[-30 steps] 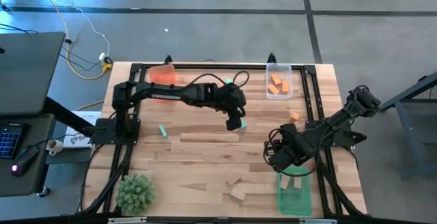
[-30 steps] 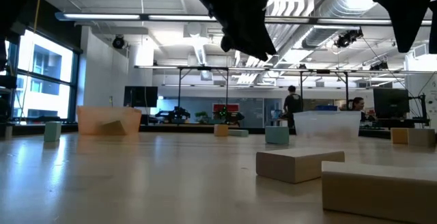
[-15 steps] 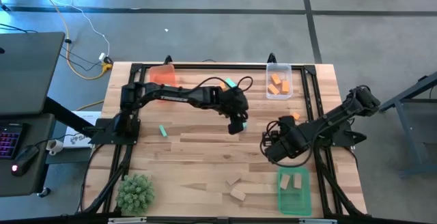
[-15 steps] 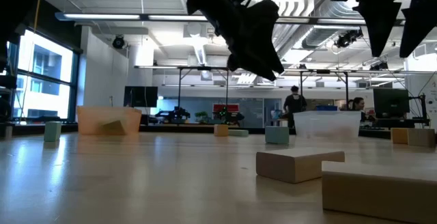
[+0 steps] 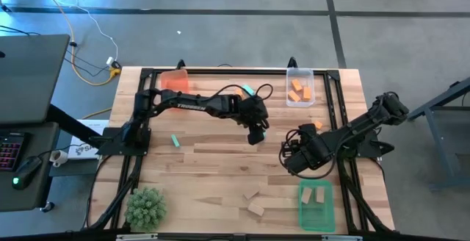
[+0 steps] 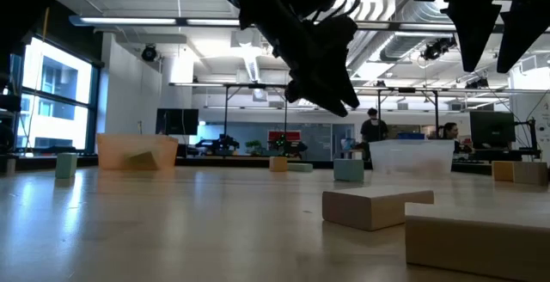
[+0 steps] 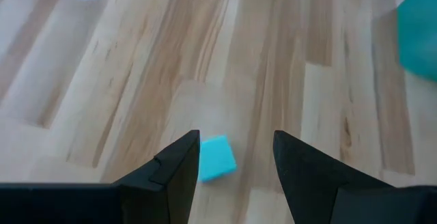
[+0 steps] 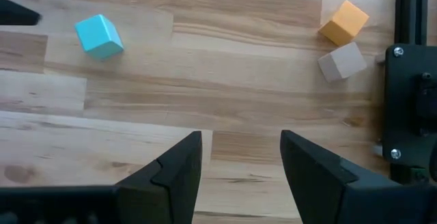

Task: Sort & place blocks by color
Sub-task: Put the blue block into the orange bin

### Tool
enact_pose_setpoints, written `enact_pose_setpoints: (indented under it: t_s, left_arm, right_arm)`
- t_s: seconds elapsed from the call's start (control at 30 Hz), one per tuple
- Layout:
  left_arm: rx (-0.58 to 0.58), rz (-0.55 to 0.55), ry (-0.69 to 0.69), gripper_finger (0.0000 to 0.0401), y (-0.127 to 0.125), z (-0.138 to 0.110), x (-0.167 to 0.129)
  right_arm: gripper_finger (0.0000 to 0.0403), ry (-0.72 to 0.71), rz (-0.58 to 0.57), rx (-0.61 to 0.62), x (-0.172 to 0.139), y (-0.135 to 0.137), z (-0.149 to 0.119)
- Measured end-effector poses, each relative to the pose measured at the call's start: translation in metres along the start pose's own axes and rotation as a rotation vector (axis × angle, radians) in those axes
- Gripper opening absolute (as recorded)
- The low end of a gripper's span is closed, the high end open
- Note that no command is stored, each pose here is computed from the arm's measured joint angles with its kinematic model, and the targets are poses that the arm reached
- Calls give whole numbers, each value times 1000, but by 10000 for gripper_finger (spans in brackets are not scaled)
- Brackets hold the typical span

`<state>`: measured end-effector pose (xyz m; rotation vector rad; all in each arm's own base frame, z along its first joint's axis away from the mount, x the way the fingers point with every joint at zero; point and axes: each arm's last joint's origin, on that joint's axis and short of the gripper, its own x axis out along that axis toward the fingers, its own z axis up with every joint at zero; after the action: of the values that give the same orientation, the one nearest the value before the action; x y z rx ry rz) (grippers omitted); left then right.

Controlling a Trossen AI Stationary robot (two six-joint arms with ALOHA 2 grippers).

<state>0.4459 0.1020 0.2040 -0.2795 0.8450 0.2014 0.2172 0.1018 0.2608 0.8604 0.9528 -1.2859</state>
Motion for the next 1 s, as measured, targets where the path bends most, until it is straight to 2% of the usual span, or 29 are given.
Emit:
enact_pose_setpoints:
  t_s: [0.47,1.0]
  left_arm:
    - [-5,61,55,173,6,-15,30]
    - [59,67,59,172,-7,-27,54]
  right_arm:
    - [186,-6,5,-18,0,0,0]
    - [186,-4,6,-8,0,0,0]
